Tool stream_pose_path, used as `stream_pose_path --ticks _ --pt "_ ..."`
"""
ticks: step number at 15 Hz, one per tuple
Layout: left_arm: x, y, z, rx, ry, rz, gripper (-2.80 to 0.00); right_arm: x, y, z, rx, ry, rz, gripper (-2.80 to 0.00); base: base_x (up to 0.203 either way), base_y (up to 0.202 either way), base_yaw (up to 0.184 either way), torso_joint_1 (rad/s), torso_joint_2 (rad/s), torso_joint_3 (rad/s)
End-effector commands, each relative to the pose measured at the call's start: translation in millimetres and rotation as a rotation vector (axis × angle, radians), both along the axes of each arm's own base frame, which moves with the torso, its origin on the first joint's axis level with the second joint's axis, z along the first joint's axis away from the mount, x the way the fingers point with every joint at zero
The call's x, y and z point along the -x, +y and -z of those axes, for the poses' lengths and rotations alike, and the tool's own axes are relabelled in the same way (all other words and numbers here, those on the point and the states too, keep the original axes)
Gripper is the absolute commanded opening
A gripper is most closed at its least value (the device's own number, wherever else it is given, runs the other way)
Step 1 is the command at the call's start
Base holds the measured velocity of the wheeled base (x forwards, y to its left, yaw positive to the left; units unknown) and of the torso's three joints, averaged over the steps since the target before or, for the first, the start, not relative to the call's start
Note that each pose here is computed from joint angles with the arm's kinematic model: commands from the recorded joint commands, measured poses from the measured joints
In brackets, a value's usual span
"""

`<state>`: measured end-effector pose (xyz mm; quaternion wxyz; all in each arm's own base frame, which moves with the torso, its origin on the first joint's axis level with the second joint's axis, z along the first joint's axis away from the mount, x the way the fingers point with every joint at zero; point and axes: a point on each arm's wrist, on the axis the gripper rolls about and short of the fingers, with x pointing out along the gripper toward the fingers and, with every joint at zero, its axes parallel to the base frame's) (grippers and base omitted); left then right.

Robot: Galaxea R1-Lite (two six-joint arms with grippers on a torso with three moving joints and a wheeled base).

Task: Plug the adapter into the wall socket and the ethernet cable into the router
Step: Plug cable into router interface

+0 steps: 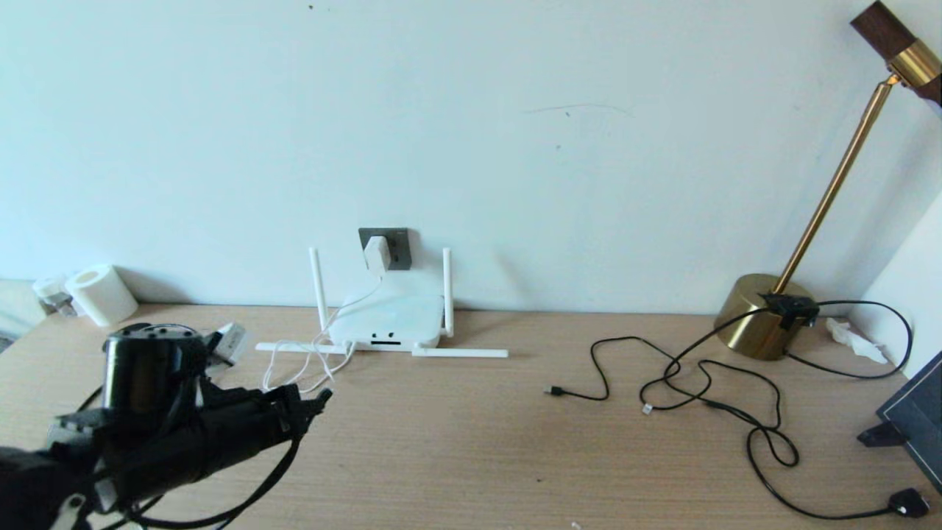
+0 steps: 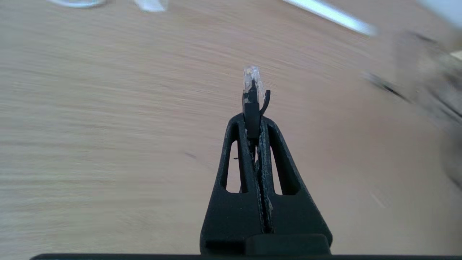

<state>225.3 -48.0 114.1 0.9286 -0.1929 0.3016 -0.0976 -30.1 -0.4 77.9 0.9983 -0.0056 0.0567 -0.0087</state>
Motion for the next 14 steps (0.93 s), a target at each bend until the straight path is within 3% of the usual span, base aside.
stream_pose_path --ticks 1,3,4,6,7,10,11,14 --pt "38.1 3.8 -31.4 0.077 -0.13 0.127 -2.8 0.0 0.0 0.1 0.0 0.0 0.0 0.0 0.0 0.0 0.0 0.0 0.0 0.0" --pt "67.1 4.4 -44.7 0.144 -0.144 0.262 -2.8 0.0 0.0 0.1 0.0 0.0 0.0 0.0 0.0 0.0 0.0 0.0 0.0 0.0" --pt "82.5 4.8 -49.4 0.196 -0.115 0.33 -2.8 0.0 0.0 0.1 0.0 0.0 0.0 0.0 0.0 0.0 0.0 0.0 0.0 0.0" --pt "108.6 5.7 -59.8 0.345 -0.009 0.434 -2.8 0.0 0.0 0.1 0.0 0.0 0.0 0.0 0.0 0.0 0.0 0.0 0.0 0.0" --pt "118.5 5.4 -67.1 0.448 0.068 0.475 -2.8 0.0 0.0 0.1 0.0 0.0 0.0 0.0 0.0 0.0 0.0 0.0 0.0 0.0" --pt "128.3 1.2 -83.4 0.662 0.238 0.496 -2.8 0.0 0.0 0.1 0.0 0.0 0.0 0.0 0.0 0.0 0.0 0.0 0.0 0.0" --pt "128.7 -0.4 -89.0 0.685 0.251 0.52 -2.8 0.0 0.0 0.1 0.0 0.0 0.0 0.0 0.0 0.0 0.0 0.0 0.0 0.0" --pt "115.2 -7.4 -99.8 0.676 0.245 0.539 -2.8 0.0 0.0 0.1 0.0 0.0 0.0 0.0 0.0 0.0 0.0 0.0 0.0 0.0"
